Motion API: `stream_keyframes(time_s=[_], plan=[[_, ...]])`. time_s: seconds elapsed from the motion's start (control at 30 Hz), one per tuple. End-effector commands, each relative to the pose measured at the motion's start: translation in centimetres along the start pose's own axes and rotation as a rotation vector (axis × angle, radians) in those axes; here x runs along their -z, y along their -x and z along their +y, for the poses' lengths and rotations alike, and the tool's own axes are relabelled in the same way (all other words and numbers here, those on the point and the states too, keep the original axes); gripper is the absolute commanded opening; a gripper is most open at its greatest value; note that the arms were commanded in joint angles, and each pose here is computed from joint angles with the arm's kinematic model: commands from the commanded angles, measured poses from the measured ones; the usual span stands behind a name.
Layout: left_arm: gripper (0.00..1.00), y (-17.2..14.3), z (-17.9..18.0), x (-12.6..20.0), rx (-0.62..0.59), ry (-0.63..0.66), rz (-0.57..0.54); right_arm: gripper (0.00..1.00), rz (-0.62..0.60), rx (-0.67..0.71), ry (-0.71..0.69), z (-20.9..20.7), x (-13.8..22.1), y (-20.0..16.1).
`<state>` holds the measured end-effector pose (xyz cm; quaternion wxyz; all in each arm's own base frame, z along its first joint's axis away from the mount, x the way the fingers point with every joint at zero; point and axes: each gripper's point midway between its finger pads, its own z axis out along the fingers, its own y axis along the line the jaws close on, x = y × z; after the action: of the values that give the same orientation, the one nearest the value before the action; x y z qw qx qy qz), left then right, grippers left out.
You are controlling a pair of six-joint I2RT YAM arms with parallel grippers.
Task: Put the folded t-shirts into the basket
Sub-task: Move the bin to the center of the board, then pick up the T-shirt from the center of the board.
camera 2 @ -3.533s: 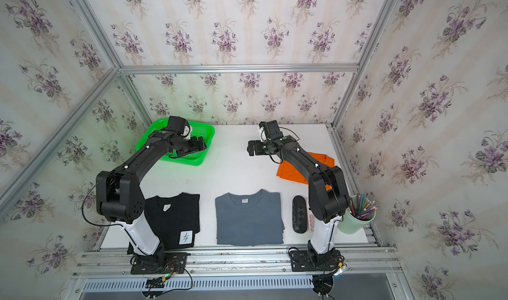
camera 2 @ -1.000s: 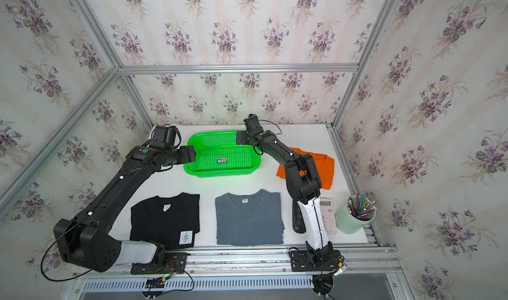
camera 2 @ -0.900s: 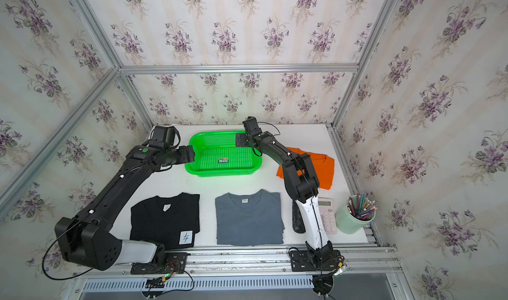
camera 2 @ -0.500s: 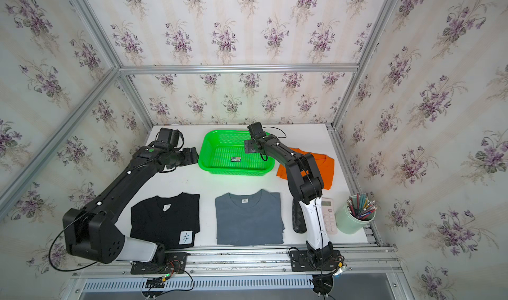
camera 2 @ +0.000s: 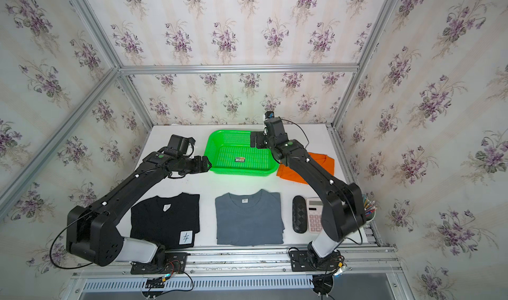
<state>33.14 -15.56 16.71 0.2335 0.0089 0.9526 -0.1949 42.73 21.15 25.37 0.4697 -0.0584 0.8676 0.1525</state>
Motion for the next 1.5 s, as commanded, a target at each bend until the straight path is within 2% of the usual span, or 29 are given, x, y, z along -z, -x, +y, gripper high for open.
stream_keyframes(time_s=[0.0,0.07,0.13,0.3,0.5,0.7,0.87,1.0,1.07,1.2,1.47], plan=[[0.88,-0.7,-0.5,0.7,-0.026,-0.031,-0.03,1.0,-0.068,-0.08,-0.129,-3.0,1.9,-0.6],[0.87,-1.4,-1.1,0.6,-0.02,-0.077,-0.035,1.0,0.011,-0.115,-0.165,-4.5,2.7,-3.5],[0.87,-2.2,-1.8,0.2,-0.025,-0.124,-0.026,1.0,0.132,-0.064,-0.1,-4.1,2.7,-7.1],[0.86,-5.3,-3.4,-1.5,-0.054,-0.194,0.107,1.0,0.43,-0.059,-0.163,-6.3,3.3,-17.0],[0.86,-6.8,-2.9,-2.8,-0.044,-0.168,0.153,0.96,0.551,-0.085,-0.166,-7.5,4.4,-23.2],[0.86,-7.2,-3.4,-3.5,-0.035,-0.209,0.173,0.92,0.621,-0.094,-0.064,-6.3,4.4,-26.2],[0.87,-9.8,-3.6,-6.0,-0.009,-0.256,0.347,0.87,0.649,-0.091,0.008,-5.4,4.3,-27.4],[0.87,-10.5,-3.7,-6.8,-0.003,-0.282,0.381,0.84,0.67,-0.083,0.013,-5.5,4.0,-28.0],[0.87,-10.7,-4.3,-6.7,-0.039,-0.327,0.379,0.83,0.672,-0.087,0.02,-5.4,4.0,-28.2],[0.92,-11.7,-5.7,-6.5,-0.19,-0.406,0.377,0.82,0.666,-0.103,0.016,-5.4,4.0,-28.1],[0.92,-12.4,-4.2,-7.8,-0.248,-0.343,0.354,0.8,0.7,-0.137,-0.001,-5.9,4.1,-30.1]])
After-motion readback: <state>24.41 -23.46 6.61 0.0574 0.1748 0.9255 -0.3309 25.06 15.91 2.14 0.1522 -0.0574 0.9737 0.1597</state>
